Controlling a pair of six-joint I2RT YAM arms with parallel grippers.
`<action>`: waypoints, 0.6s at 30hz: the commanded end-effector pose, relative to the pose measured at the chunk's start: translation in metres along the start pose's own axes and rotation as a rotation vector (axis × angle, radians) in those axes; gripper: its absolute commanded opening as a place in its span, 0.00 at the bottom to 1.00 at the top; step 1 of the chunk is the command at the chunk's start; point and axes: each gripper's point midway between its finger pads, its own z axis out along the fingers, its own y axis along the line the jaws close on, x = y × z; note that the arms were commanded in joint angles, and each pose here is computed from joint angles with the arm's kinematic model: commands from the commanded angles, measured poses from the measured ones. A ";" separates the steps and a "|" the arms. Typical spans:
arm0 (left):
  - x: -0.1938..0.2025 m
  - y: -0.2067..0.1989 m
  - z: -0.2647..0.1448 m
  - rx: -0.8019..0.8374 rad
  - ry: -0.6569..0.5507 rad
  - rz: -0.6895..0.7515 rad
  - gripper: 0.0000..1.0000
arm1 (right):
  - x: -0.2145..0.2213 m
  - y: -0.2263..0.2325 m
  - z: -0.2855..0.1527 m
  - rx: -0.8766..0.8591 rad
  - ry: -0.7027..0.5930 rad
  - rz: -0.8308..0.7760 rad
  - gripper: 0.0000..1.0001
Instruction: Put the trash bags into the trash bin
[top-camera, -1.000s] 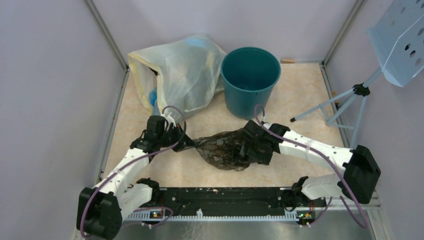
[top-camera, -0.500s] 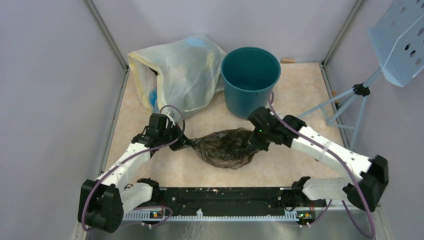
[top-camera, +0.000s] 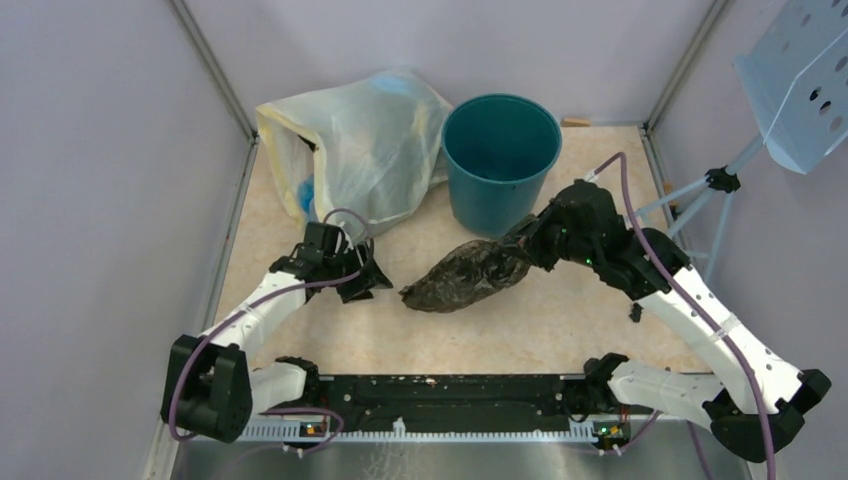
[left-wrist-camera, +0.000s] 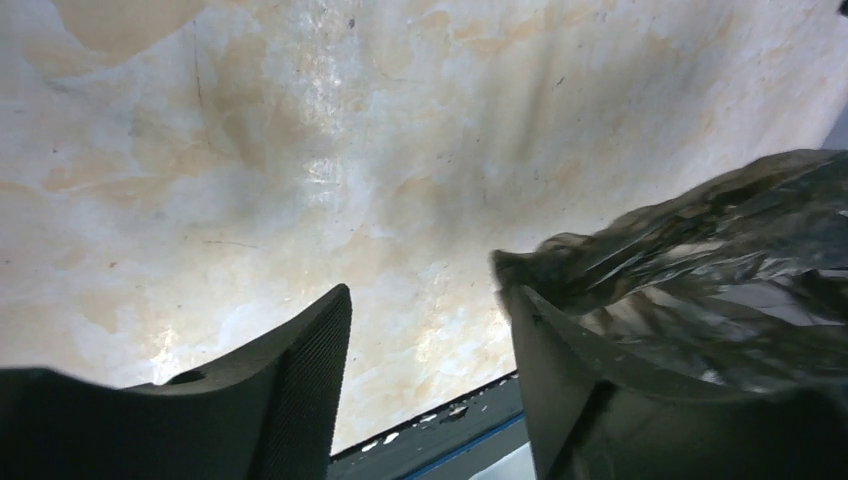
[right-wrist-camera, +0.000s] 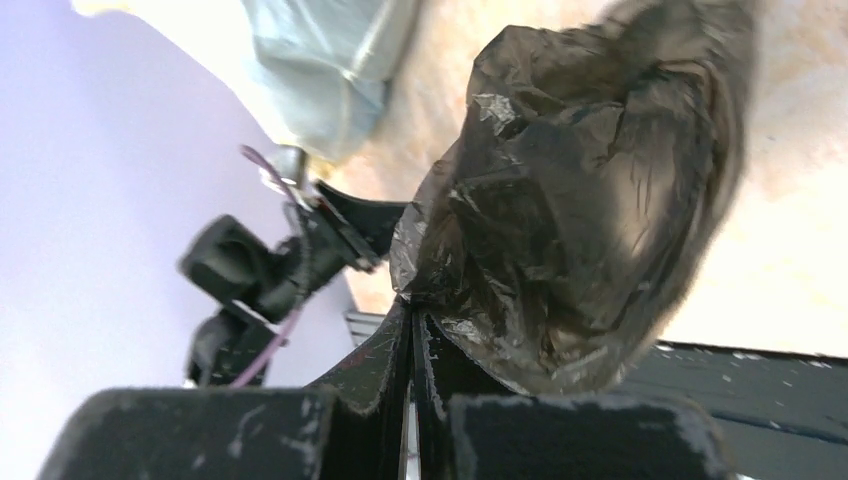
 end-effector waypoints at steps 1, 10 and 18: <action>-0.008 -0.001 -0.008 -0.028 -0.010 0.073 0.70 | -0.036 0.046 -0.028 -0.154 -0.123 0.101 0.00; -0.029 -0.122 -0.097 0.476 -0.252 0.427 0.97 | -0.032 0.032 -0.012 -0.043 -0.099 0.096 0.00; -0.014 -0.192 -0.124 0.649 -0.515 0.789 0.91 | -0.019 0.030 0.003 -0.019 -0.024 0.142 0.00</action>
